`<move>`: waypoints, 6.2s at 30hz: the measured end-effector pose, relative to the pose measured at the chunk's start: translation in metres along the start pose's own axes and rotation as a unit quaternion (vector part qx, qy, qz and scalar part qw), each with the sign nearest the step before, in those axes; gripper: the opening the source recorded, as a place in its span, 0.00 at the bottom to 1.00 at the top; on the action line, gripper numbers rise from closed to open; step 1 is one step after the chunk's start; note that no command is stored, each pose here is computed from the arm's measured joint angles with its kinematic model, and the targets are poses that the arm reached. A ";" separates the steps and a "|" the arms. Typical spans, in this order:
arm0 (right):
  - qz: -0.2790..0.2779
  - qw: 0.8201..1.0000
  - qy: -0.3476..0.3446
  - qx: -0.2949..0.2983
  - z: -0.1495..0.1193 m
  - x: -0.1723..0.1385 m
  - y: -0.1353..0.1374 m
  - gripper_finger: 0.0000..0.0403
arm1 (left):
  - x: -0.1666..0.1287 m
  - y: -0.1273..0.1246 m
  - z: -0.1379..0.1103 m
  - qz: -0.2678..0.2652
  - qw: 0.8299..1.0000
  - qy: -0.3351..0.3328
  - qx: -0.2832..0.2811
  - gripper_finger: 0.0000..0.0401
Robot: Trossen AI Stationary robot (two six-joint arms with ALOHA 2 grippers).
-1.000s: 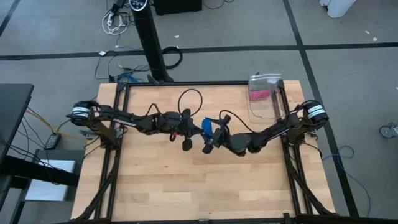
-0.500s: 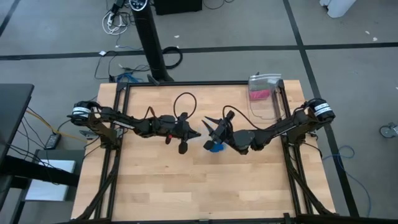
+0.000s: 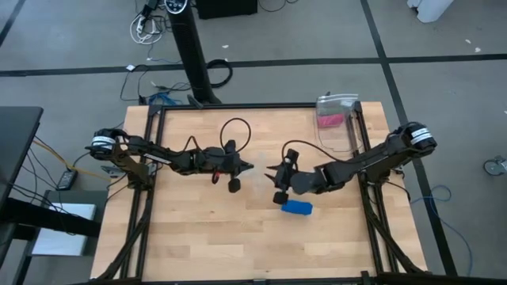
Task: Roll bandage
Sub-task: Put the blue rolled bandage into the transparent zip bag
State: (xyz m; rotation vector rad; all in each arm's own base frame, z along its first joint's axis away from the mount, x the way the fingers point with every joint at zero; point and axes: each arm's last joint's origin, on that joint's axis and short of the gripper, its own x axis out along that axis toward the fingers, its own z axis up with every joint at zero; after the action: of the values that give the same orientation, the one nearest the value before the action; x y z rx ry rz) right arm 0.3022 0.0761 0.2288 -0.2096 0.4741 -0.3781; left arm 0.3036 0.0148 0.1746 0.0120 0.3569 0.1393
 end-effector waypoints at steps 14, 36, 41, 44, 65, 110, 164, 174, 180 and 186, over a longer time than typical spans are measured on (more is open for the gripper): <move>-0.053 0.982 -0.021 0.179 -0.006 0.026 0.000 0.42 | -0.004 -0.007 0.007 0.168 0.982 -0.023 0.082 0.00; -0.099 0.953 -0.095 0.270 0.005 0.059 -0.042 0.23 | -0.011 -0.030 0.020 0.190 0.974 -0.085 0.093 0.00; -0.113 0.962 -0.094 0.229 0.006 0.057 -0.040 0.02 | -0.011 -0.030 0.020 0.195 0.973 -0.087 0.088 0.00; -0.119 0.967 -0.097 0.202 0.008 0.053 -0.036 0.03 | -0.011 -0.028 0.020 0.214 0.970 -0.087 0.070 0.00; -0.126 0.983 -0.074 0.110 0.006 0.036 -0.014 0.00 | -0.006 -0.013 0.017 0.150 0.985 -0.084 0.017 0.23; -0.133 0.877 -0.383 0.257 0.068 -0.001 -0.039 0.00 | -0.057 -0.054 0.021 0.287 0.914 -0.212 0.191 0.54; -0.194 0.946 -0.228 0.125 0.047 -0.006 0.002 0.30 | -0.049 -0.052 0.019 0.355 0.907 -0.126 0.187 0.00; -0.102 0.983 -0.151 0.015 0.022 -0.021 0.042 0.24 | -0.043 -0.051 -0.014 0.331 0.923 -0.042 0.191 0.00; -0.063 0.987 -0.146 0.030 0.027 -0.031 0.032 0.17 | -0.037 -0.050 -0.025 0.261 0.951 -0.026 0.162 0.00; -0.055 0.992 -0.108 0.043 0.025 -0.035 0.014 0.20 | -0.033 -0.045 -0.034 0.219 0.967 0.005 0.132 0.00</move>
State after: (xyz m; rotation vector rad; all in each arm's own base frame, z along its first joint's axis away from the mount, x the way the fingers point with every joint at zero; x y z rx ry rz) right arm 0.2897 0.1059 0.2612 -0.1905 0.2337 -0.4775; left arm 0.2669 -0.0349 0.1526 0.3558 0.3771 0.5285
